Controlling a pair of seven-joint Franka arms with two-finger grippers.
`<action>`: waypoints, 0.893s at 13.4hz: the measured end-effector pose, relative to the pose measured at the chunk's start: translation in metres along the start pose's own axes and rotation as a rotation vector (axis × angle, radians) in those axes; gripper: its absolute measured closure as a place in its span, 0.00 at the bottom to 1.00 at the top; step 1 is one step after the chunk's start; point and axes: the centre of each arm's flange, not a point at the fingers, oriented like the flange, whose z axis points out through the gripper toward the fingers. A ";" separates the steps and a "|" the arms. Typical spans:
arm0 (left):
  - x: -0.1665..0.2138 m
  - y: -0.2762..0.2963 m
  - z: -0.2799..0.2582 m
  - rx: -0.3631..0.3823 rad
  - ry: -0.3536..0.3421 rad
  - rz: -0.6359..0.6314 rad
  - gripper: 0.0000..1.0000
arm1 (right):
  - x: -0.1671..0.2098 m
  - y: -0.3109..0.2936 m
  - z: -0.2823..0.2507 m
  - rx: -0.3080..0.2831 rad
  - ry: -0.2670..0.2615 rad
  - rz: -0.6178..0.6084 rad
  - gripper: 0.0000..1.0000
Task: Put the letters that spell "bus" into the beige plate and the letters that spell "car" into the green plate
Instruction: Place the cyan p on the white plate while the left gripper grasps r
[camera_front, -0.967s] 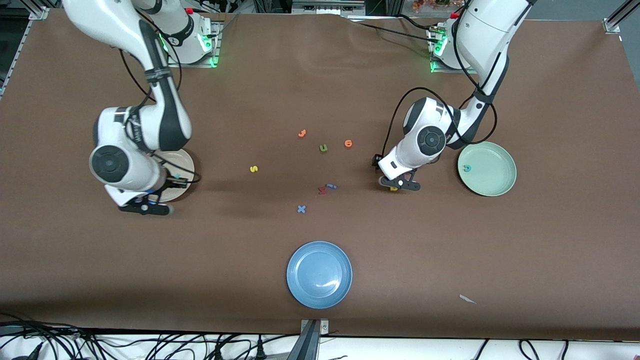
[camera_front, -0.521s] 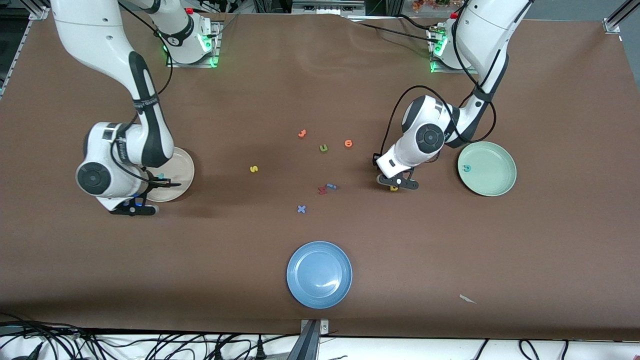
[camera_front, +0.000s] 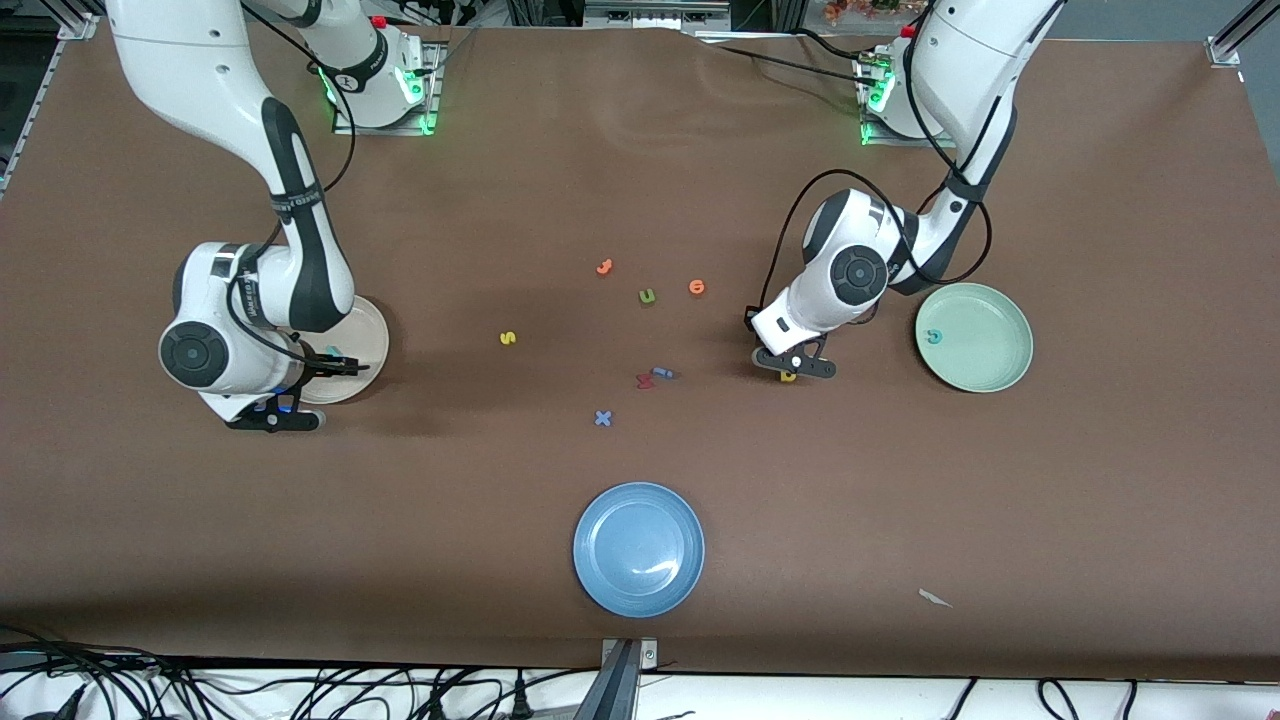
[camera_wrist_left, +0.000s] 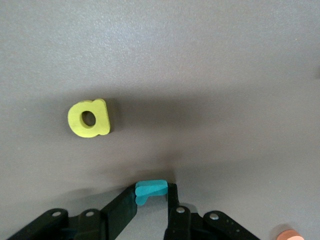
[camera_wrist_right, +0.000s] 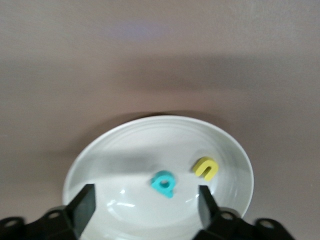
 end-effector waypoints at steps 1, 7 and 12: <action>0.000 -0.001 -0.002 0.002 -0.004 -0.002 0.69 | -0.001 -0.005 -0.014 0.009 0.005 0.017 0.00; 0.013 -0.062 -0.082 0.078 0.026 0.004 0.69 | -0.025 -0.076 -0.082 0.052 0.070 0.130 0.00; -0.002 -0.194 -0.135 0.091 -0.010 0.114 0.69 | -0.055 -0.183 -0.066 0.076 0.065 0.254 0.00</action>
